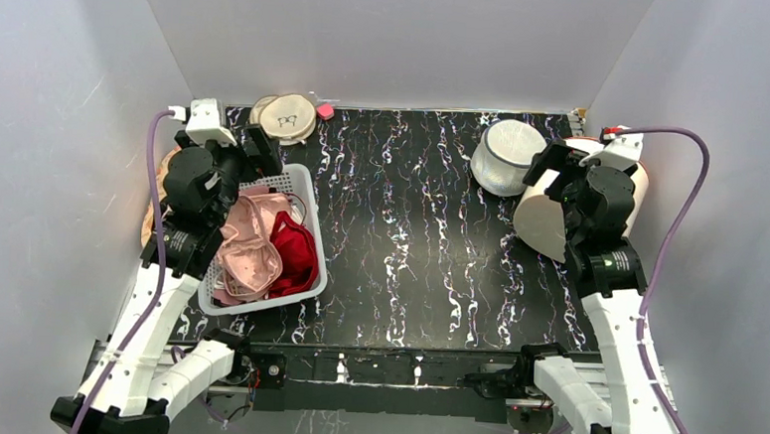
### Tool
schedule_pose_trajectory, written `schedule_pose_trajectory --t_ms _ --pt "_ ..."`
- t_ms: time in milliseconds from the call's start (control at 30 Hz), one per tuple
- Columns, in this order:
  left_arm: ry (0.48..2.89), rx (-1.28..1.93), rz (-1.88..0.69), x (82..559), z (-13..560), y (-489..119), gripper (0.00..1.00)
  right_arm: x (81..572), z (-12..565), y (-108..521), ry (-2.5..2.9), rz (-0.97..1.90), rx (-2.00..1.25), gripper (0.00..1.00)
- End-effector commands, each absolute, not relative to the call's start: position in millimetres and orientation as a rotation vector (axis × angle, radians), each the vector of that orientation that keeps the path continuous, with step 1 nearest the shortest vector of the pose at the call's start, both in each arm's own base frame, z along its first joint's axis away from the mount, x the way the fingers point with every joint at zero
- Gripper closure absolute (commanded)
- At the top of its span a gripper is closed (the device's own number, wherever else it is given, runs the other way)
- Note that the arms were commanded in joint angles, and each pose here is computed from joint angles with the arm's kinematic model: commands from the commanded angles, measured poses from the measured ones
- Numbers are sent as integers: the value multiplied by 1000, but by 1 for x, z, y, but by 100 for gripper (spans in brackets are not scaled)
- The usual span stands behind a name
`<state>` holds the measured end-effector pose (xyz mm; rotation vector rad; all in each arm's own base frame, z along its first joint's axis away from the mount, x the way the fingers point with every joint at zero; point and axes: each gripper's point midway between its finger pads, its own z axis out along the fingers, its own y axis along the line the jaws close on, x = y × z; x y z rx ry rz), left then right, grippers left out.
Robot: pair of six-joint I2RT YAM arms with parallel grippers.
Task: Unzip the laundry bag and remove the bra
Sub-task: Move the laundry bag to the center of the board.
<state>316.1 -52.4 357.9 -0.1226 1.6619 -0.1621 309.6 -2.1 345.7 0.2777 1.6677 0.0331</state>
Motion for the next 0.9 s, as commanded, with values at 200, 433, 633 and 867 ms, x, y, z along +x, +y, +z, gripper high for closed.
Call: schedule_pose_trajectory --t_ms 200,433,633,867 --pt "1709 -57 -241 360 344 -79 2 332 367 -23 1555 -18 385 2" --pt "1809 55 -387 400 314 -120 2 344 359 -26 1590 -41 391 2" --pt "1824 178 -494 399 292 -145 2 338 361 -14 1589 2 299 2" --pt "1795 287 -565 373 291 -176 2 355 363 14 1660 90 128 2"
